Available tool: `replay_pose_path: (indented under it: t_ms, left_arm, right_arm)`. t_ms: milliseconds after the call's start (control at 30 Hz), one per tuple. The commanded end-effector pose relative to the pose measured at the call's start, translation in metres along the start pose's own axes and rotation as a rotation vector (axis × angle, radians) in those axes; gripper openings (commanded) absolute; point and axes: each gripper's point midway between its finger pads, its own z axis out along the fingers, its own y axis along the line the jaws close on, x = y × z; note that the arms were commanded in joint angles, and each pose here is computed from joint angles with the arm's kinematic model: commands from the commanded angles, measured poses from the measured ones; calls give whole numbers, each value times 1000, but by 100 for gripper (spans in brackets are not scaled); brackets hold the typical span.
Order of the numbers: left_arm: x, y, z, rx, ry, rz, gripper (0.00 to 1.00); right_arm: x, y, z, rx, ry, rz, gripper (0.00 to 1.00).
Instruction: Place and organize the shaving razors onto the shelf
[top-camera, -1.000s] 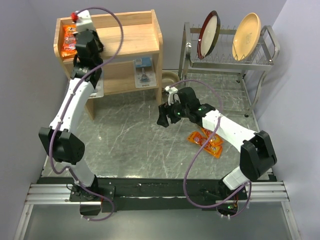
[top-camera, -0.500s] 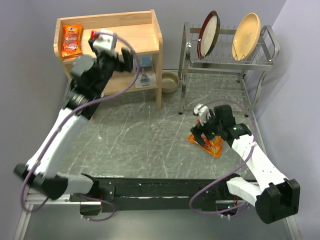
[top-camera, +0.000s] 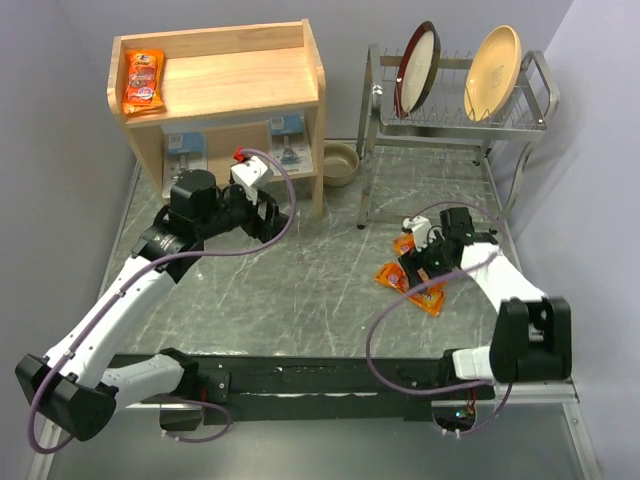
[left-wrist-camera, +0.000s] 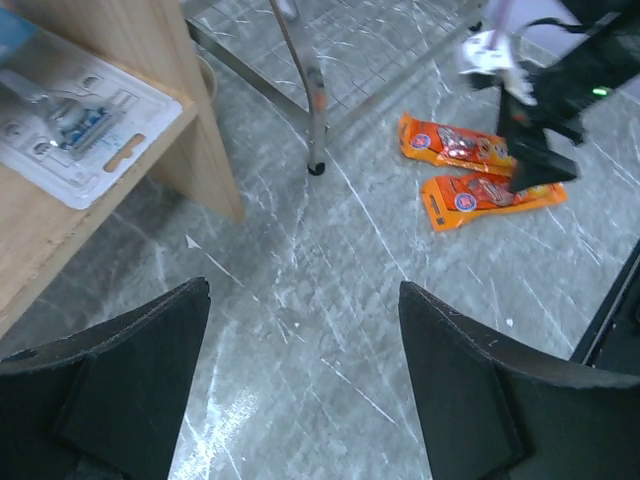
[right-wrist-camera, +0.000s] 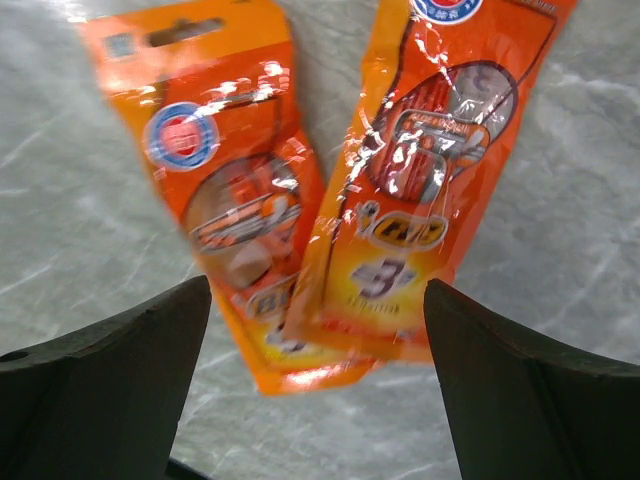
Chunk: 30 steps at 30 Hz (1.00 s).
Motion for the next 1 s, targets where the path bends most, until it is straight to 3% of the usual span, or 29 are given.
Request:
replay_pose_path:
  t_ms: [0,167,367,600,733,800,867,967]
  left_arm:
    - [-22,-10,-4,61,-52,47,81]
    - [-23,-10,2,76,-41,36,81]
    - [-25,-7,3,68,-29,52,82]
    - [0,-10,-1,68,10,51,83]
    - [4,-9,-4,59,19,58,83]
    - [5,-7,-5,45,19,59,84]
    - [6,-7,-6,43,15,57,84]
    - [3,-5,-6,43,8,51,84]
  right_arm:
    - [-13,-30,12,69,7,30,93]
    - [0,-44,30,84,33,27,92]
    - [0,-53,29,56,65,28,67]
    - [-31,-36,-18,51,-130,-191,59]
    - [-37,-20,-31,25,-176,-292,48]
    - [-38,-19,-33,45,-181,-312,50]
    - [-42,-23,-31,65,-187,-290,63]
    - [-44,-37,-22,97,-158,-214,71]
